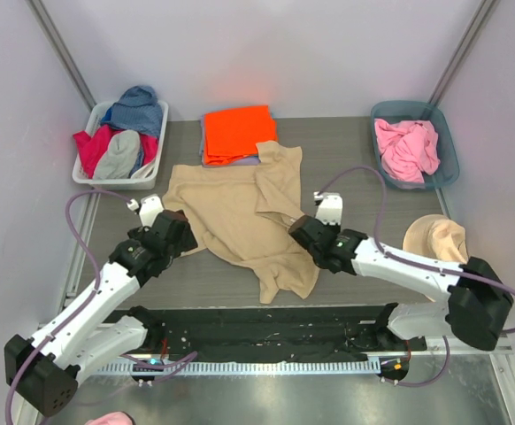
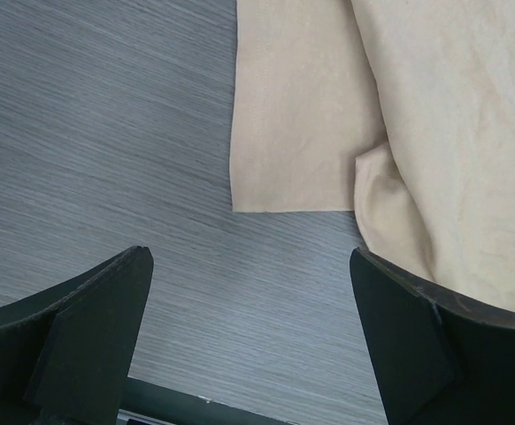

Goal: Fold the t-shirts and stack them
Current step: Flatten the tshirt out

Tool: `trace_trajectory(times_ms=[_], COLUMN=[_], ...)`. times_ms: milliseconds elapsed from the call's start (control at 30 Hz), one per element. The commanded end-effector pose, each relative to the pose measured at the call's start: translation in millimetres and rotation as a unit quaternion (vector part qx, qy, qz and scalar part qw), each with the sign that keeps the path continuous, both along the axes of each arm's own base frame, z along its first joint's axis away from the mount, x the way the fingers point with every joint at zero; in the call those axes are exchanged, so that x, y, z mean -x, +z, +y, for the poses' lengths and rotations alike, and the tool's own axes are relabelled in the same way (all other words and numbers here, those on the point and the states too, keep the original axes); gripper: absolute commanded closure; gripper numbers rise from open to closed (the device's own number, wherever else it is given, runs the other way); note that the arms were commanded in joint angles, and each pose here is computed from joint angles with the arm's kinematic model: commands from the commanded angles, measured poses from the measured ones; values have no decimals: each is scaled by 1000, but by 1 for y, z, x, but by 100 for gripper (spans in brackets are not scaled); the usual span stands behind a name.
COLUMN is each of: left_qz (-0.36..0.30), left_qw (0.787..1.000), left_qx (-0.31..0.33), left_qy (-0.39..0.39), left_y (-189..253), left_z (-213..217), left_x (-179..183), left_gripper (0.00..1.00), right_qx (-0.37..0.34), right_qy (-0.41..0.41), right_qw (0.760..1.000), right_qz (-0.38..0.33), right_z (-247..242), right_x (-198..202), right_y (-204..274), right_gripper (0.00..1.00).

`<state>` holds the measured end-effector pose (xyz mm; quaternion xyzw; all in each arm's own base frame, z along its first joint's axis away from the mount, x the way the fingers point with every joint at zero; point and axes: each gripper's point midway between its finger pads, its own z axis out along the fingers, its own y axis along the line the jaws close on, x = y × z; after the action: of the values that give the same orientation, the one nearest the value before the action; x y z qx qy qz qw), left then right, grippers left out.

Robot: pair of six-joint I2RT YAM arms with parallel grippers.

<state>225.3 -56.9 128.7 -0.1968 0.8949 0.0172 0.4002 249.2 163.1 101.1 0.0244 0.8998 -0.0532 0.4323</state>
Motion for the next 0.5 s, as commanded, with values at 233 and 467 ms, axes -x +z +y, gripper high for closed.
trace_trajectory(times_ms=[233, 467], left_qz=[1, 5], left_qw=[1000, 1000], left_qx=[-11, -22], left_qy=[-3, -8], left_y=[-6, -10], left_z=[-1, -3], left_x=[-5, -11], left_gripper=[0, 0], right_qx=[-60, -25], right_qy=[-173, -181], right_qw=[981, 980], right_qz=[-60, -74], right_z=[-82, -93], right_x=[-16, -49], right_y=[24, 47], right_gripper=[99, 99])
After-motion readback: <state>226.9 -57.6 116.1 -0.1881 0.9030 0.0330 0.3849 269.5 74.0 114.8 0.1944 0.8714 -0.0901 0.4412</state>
